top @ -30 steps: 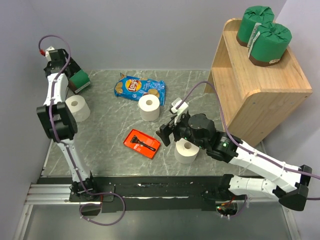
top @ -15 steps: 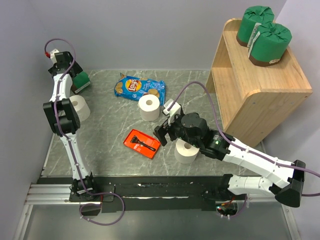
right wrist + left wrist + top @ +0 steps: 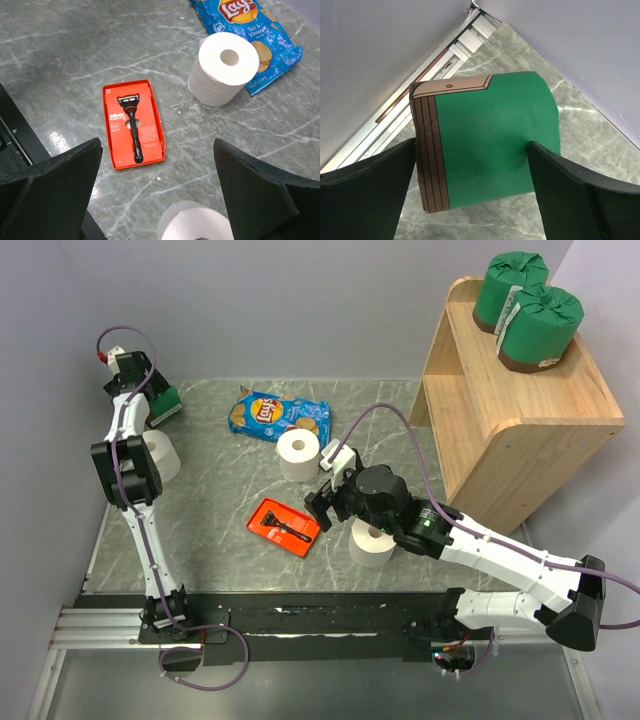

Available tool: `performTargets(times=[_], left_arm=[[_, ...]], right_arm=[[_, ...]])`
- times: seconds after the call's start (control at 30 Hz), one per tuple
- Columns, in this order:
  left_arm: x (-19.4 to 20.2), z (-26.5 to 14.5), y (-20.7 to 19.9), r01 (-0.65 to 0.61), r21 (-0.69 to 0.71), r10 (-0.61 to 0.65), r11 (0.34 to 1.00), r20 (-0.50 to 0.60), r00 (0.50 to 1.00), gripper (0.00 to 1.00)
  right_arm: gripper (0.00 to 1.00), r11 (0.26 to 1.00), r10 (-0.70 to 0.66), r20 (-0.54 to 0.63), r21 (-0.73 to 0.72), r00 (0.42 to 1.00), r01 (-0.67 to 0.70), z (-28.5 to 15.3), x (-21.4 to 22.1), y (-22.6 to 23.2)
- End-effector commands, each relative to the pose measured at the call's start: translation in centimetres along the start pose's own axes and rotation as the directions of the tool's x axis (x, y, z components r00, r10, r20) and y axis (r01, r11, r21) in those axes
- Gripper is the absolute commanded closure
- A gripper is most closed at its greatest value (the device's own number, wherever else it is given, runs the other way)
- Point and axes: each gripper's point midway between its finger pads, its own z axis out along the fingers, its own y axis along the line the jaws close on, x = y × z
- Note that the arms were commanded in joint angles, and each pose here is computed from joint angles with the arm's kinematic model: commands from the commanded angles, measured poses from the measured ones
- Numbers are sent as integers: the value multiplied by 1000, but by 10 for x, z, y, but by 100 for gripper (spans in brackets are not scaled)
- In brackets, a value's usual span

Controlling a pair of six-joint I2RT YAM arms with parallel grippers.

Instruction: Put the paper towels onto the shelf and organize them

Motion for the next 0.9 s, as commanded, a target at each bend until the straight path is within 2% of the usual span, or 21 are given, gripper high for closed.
performTargets(times=[0.0, 0.23, 0.3, 0.33, 0.37, 0.4, 0.43, 0.47, 0.57, 0.7, 0.73, 0.77, 0.8, 0.87], left_arm=[[-1, -10, -3, 1, 35, -1, 999, -3, 1000, 2], [21, -37, -12, -3, 105, 7, 995, -39, 999, 3], [33, -54, -13, -24, 113, 30, 993, -55, 998, 5], [20, -69, -19, -26, 139, 29, 990, -19, 999, 7], [36, -76, -15, -38, 138, 45, 990, -46, 998, 7], [36, -86, -22, -58, 159, 64, 986, -30, 998, 7], [12, -108, -31, -61, 192, 54, 980, 41, 998, 6], [17, -115, -29, -72, 187, 65, 980, 43, 997, 5], [-8, -143, -40, -54, 235, 34, 970, 90, 995, 4], [-22, -136, -30, -41, 187, 21, 982, 109, 994, 2], [-10, -118, -22, -38, 143, 28, 989, 71, 997, 2], [-35, -116, -26, -9, 130, -4, 991, 105, 994, 2], [-32, -107, -17, -6, 99, -1, 995, 71, 997, 2], [-42, -88, -21, -9, 98, 2, 995, 77, 997, 2]], right_arm=[[0, 1000, 12, 56, 8, 998, -13, -3, -20, -1], [0, 1000, 23, 50, 6, 998, -23, -7, -23, 0], [0, 1000, 27, 47, 9, 999, -27, -8, -23, -1], [0, 999, 30, 47, 9, 998, -30, -8, -24, -1], [0, 999, 34, 50, 8, 998, -34, -8, -25, -1], [0, 999, 39, 52, 4, 998, -39, -9, -25, 0], [0, 999, 42, 49, -9, 998, -42, -9, -25, 3], [0, 999, 41, 50, -15, 998, -40, -8, -27, 4], [0, 999, 43, 50, -30, 998, -42, -7, -30, 8], [0, 999, 35, 39, -31, 999, -34, -5, -28, 8], [0, 999, 31, 39, -31, 999, -30, -4, -28, 9], [1, 999, 27, 34, -23, 999, -26, -3, -25, 7], [0, 1000, 22, 32, -21, 999, -21, -2, -25, 7], [1, 1000, 11, 33, -16, 999, -11, -1, -26, 6]])
